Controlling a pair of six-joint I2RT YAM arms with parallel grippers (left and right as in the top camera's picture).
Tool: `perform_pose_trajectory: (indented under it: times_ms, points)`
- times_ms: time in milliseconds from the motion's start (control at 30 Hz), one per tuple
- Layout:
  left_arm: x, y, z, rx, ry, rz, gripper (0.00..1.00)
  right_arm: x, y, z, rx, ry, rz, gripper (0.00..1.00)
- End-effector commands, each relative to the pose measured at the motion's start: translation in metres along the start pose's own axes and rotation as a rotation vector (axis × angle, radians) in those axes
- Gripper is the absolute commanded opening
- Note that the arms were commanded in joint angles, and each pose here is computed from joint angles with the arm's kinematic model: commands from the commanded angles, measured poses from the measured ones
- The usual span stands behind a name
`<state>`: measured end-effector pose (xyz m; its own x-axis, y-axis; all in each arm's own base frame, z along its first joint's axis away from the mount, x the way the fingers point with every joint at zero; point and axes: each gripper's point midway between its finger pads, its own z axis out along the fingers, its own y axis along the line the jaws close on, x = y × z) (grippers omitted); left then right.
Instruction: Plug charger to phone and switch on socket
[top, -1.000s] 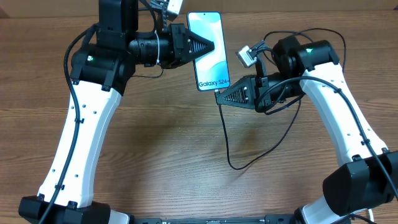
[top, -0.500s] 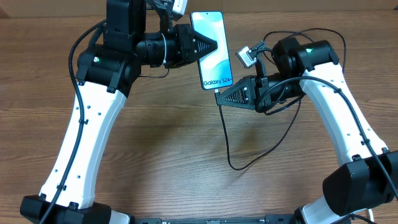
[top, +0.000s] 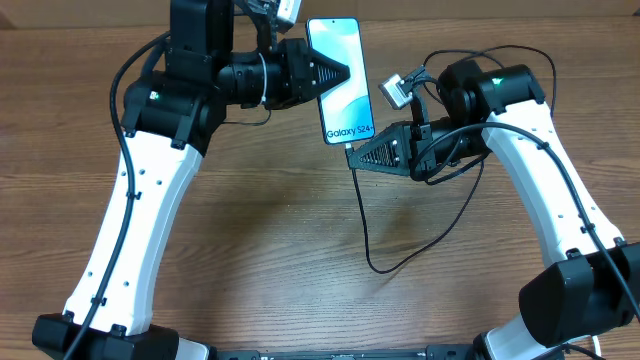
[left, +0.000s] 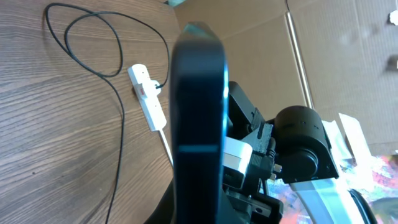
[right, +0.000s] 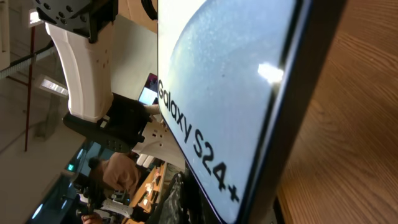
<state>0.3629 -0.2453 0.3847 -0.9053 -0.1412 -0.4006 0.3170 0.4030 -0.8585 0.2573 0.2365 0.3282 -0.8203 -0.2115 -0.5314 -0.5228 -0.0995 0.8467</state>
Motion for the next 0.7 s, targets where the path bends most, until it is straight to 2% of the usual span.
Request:
perform_pose_trajectory:
  times_ms: [0,667]
  points:
    - [0.0009,-0.0215,-0.0124,0.071,0.008,0.043,0.04,-0.0042,0.0177,-0.0008,-0.035,-0.034,-0.057,0.04]
    - [-0.0014,-0.0171,-0.0124,0.048,-0.008,0.109,0.04,-0.0043,0.0179,-0.0008,-0.035,-0.034,-0.058,0.04]
